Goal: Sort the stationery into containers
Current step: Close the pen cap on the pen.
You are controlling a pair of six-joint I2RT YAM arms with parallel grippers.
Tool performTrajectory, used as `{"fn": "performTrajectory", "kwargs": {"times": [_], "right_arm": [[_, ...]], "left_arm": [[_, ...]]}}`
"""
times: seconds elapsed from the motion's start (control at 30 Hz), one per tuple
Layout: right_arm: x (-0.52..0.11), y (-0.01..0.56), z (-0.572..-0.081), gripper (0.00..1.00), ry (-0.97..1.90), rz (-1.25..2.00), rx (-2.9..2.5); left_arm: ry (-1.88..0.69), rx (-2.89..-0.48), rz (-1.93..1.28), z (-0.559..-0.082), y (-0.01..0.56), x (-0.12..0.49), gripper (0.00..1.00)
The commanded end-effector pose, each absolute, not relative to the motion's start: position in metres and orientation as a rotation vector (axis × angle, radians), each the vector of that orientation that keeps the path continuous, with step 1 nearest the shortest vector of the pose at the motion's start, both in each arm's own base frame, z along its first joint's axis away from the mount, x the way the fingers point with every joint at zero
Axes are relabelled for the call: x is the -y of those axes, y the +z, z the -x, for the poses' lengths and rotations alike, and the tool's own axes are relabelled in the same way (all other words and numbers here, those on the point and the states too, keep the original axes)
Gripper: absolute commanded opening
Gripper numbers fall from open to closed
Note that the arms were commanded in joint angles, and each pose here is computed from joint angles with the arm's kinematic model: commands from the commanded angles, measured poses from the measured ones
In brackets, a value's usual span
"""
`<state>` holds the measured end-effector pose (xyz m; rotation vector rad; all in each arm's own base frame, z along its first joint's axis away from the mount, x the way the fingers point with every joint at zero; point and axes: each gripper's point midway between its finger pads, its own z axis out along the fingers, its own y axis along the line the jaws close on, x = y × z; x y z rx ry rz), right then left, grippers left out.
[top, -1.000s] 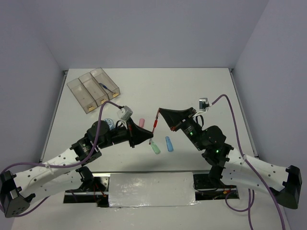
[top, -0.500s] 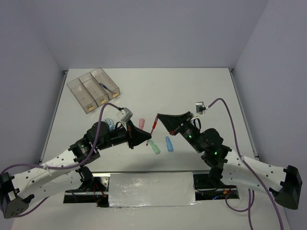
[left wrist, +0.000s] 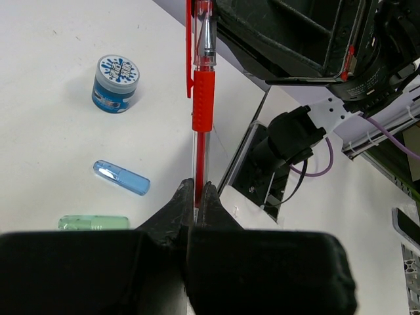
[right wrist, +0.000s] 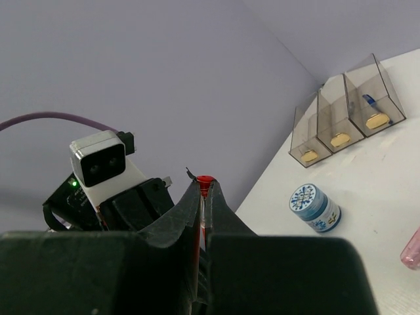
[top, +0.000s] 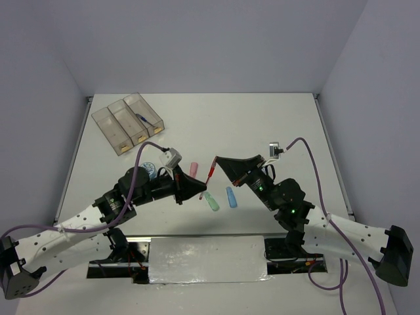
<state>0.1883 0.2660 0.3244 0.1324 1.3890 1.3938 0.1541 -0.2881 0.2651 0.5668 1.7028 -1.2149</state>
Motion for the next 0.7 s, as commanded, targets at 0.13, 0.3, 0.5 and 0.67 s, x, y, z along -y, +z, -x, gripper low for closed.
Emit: {"fn": "performTrajectory", "kwargs": {"times": [0.13, 0.3, 0.5, 0.67], "right_arm": [[-0.289, 0.288, -0.167, 0.00, 1.431, -0.019, -1.521], [-0.293, 0.282, -0.164, 0.00, 1.419, 0.001, -1.533], [-0.299, 0.281, -0.158, 0.00, 1.408, 0.030, -1.545], [-0.301, 0.275, -0.157, 0.00, 1.397, 0.040, -1.562]], "left_arm": [[-1.202, -1.358, -0.487, -0.171, 0.371, 0.284, 0.00], [-1.186, -1.369, -0.497, -0.175, 0.372, 0.287, 0.00], [-1.165, -1.372, -0.497, -0.177, 0.373, 0.286, 0.00], [-1.142, -1.369, -0.496, -0.179, 0.376, 0.282, 0.00]]}}
